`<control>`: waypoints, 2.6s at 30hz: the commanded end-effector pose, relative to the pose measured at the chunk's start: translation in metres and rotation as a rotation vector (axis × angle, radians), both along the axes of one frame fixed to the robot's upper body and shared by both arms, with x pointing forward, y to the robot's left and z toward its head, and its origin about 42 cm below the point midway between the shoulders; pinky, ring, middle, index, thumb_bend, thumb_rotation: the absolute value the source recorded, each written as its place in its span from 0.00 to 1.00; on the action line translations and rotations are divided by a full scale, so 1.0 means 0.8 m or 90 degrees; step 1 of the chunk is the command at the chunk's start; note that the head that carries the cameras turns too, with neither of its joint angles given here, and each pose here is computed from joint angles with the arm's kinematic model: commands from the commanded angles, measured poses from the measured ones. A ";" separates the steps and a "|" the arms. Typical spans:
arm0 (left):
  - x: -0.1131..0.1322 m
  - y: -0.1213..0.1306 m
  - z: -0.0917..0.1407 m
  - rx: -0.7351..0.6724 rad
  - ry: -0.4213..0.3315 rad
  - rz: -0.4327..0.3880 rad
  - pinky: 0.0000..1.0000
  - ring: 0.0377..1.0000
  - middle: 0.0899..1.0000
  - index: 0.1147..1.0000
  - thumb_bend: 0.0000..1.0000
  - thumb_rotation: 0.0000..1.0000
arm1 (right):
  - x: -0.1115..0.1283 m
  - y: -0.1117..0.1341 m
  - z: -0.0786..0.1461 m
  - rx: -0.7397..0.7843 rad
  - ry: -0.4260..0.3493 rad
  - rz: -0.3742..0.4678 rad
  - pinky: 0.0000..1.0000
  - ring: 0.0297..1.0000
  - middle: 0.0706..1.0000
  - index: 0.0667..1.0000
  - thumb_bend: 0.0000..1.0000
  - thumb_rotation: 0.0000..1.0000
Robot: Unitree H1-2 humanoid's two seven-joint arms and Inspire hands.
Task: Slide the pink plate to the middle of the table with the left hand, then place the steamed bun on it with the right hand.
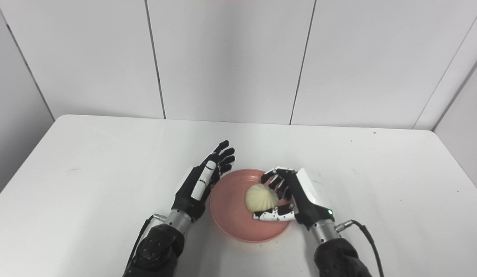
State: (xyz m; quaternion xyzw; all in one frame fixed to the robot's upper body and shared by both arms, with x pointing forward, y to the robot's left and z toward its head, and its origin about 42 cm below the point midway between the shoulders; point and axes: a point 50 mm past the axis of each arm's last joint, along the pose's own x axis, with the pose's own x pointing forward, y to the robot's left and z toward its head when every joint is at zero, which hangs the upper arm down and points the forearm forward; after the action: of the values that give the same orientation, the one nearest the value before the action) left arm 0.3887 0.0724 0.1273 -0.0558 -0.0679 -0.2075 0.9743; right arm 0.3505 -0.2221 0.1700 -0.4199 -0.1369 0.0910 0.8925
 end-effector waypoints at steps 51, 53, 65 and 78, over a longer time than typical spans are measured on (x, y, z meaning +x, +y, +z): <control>-0.014 0.049 -0.013 -0.041 0.045 0.010 0.98 0.95 0.94 0.92 0.54 0.86 | -0.010 -0.010 0.013 0.100 -0.163 -0.019 0.94 0.99 1.00 0.99 0.61 0.61; -0.015 0.051 -0.012 -0.040 0.043 0.010 0.98 0.96 0.94 0.92 0.54 0.87 | -0.010 -0.013 0.011 0.134 -0.163 -0.029 0.94 1.00 1.00 1.00 0.60 0.62; -0.017 0.059 -0.007 0.016 0.012 0.032 1.00 1.00 0.99 0.98 0.56 0.87 | -0.007 -0.018 0.008 0.295 -0.138 -0.084 1.00 1.00 1.00 1.00 0.53 0.88; -0.032 0.058 -0.011 0.096 -0.009 0.079 1.00 1.00 1.00 1.00 0.72 0.92 | -0.005 -0.031 0.004 0.565 0.021 -0.087 1.00 0.99 0.98 0.98 0.72 0.96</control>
State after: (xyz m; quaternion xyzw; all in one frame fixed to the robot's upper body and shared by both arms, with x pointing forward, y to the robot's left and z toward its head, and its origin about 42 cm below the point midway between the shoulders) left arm 0.3699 0.1172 0.1249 0.0243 -0.0618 -0.1639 0.9842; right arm 0.3427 -0.2487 0.1541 -0.0189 -0.0953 -0.0397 0.9945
